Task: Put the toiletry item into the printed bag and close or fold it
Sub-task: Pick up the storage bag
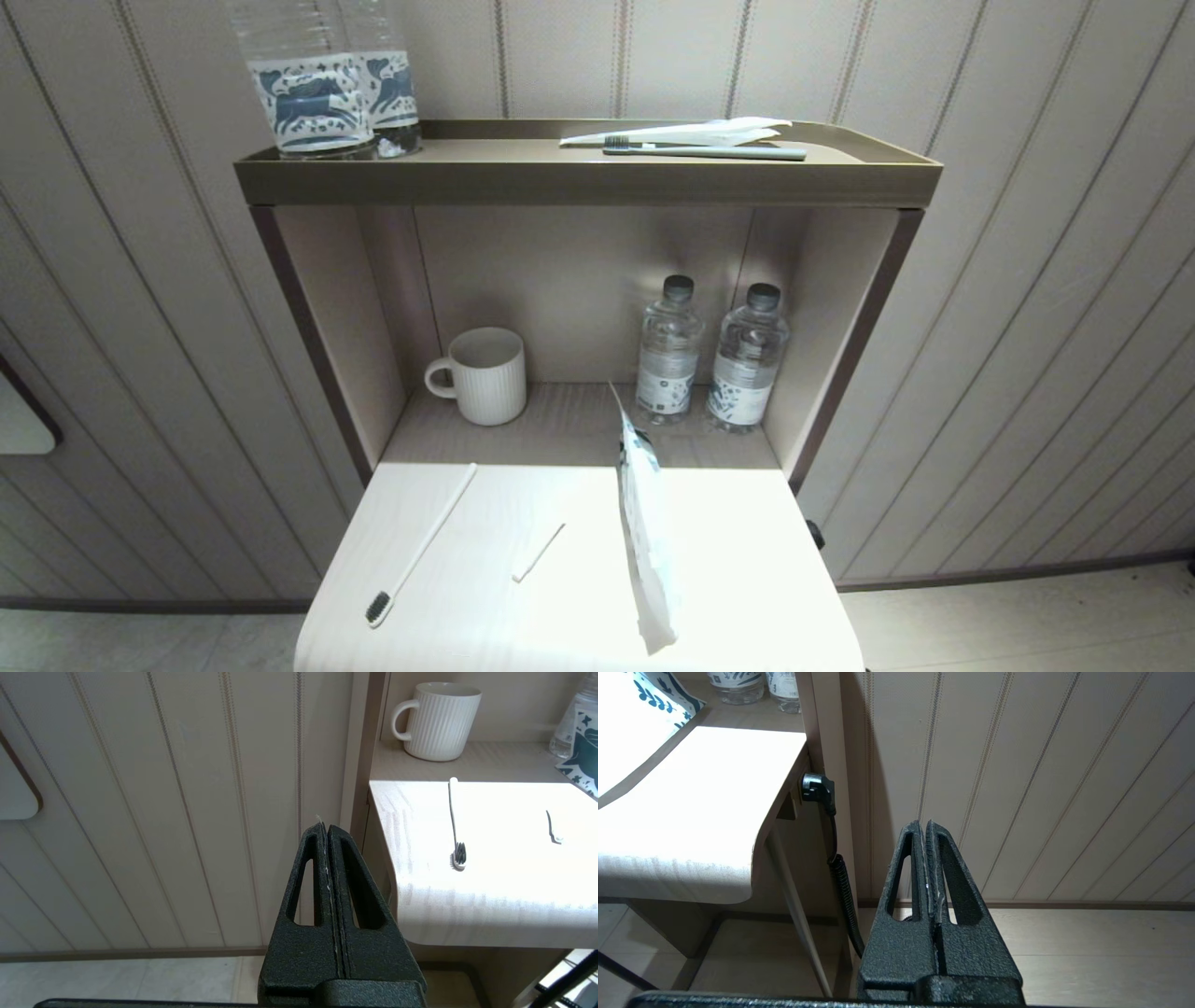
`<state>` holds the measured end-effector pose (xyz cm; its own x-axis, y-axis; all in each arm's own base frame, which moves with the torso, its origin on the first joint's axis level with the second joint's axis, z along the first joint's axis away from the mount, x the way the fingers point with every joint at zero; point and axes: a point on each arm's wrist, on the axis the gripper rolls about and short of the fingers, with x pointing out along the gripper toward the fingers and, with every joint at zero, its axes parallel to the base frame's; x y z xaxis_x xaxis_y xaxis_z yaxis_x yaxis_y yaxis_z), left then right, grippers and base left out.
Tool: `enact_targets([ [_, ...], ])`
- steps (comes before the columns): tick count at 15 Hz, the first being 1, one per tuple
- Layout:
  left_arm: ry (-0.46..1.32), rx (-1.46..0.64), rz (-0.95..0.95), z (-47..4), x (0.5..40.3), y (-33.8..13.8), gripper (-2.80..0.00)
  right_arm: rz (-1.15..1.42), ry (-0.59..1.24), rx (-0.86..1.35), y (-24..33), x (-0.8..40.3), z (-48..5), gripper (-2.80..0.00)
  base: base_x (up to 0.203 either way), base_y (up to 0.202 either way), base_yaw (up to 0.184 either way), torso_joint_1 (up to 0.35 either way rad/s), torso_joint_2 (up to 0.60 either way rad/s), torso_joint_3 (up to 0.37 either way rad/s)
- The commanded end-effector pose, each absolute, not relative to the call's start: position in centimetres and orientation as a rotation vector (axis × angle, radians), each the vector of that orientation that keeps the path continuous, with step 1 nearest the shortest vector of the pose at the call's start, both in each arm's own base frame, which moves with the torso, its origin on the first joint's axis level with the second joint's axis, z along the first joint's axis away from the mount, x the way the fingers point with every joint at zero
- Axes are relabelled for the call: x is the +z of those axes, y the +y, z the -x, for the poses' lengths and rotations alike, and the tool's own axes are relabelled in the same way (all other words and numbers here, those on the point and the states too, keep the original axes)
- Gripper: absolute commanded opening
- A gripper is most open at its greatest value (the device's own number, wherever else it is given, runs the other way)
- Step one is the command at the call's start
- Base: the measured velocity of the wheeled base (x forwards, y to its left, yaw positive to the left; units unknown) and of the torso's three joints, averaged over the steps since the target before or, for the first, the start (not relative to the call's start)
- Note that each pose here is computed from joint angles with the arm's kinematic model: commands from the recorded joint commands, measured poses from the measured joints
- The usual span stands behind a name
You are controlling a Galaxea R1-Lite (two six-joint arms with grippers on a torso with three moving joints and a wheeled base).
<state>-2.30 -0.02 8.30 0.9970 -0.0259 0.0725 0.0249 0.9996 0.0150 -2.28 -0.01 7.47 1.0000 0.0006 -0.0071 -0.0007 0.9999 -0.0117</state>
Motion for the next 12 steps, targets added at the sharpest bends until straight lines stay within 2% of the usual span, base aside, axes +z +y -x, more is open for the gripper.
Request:
enact_targets([
  [1, -0.074, -0.026, -0.014, 2.3, 8.3, 0.0, -2.80, 0.015, 0.006, 0.003, 0.0, 7.5, 2.3, -2.80, 0.000, 0.000, 0.000, 0.000, 0.00, 0.000],
  [10, -0.074, -0.027, -0.016, 2.3, 8.3, 0.0, -2.80, 0.024, 0.024, 0.009, 0.0, 7.5, 2.4, -2.80, 0.000, 0.000, 0.000, 0.000, 0.00, 0.000],
  [12, -0.074, -0.027, -0.017, 2.3, 8.3, 0.0, -2.80, 0.024, 0.020, 0.018, 0.0, 9.3, 3.2, -2.80, 0.000, 0.000, 0.000, 0.000, 0.00, 0.000],
])
